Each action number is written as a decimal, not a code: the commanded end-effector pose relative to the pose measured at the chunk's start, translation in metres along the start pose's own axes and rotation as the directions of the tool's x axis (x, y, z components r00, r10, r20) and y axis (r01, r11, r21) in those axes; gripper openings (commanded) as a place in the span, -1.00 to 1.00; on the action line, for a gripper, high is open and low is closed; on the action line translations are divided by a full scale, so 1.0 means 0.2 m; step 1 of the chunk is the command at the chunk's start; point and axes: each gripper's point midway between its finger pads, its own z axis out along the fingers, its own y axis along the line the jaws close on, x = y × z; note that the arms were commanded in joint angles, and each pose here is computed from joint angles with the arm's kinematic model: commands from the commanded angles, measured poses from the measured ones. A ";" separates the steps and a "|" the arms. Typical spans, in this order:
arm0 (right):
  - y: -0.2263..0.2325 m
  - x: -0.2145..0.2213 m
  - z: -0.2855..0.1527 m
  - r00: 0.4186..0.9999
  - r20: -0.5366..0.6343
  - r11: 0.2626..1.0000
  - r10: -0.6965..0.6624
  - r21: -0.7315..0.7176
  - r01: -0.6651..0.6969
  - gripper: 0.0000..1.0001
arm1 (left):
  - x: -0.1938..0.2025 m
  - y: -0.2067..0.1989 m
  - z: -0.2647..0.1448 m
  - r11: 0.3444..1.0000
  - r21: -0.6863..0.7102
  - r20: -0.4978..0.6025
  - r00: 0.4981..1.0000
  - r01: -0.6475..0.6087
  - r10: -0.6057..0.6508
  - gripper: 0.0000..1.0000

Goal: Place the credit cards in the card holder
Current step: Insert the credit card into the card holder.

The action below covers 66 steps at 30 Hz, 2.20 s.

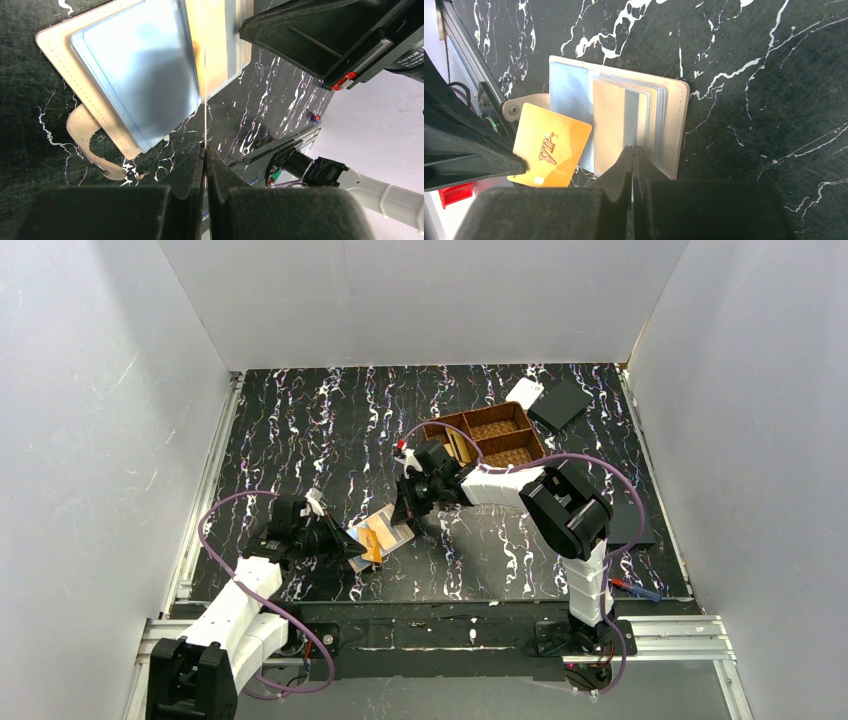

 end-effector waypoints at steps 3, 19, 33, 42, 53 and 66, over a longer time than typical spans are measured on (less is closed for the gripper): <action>-0.17 0.10 0.03 0.999 -0.045 0.994 0.031 0.105 -0.026 -0.97 | 0.04 0.02 -0.01 1.000 -0.006 -0.022 0.999 0.024 -0.025 -1.00; -0.16 0.10 0.03 0.998 -0.045 0.994 0.035 0.101 -0.030 -0.97 | 0.05 0.05 0.01 0.999 -0.013 -0.038 0.999 0.034 -0.034 -1.00; -0.16 0.10 0.03 0.998 -0.045 0.995 0.035 0.100 -0.030 -0.97 | 0.06 0.07 0.02 0.998 -0.032 -0.043 0.997 0.057 -0.058 -1.00; -0.14 0.10 0.04 0.998 -0.049 0.995 0.034 0.095 -0.029 -0.97 | 0.02 0.10 0.10 0.995 -0.030 -0.021 0.995 0.093 -0.094 -1.00; -0.13 0.10 0.04 0.998 -0.051 0.995 0.036 0.095 -0.031 -0.97 | -0.06 0.16 0.11 0.986 -0.049 0.123 0.980 0.161 -0.154 -1.00; -0.12 0.11 0.05 0.998 -0.051 0.995 0.035 0.092 -0.030 -0.97 | -0.09 0.17 0.15 0.971 -0.009 0.163 0.958 0.240 -0.236 -1.00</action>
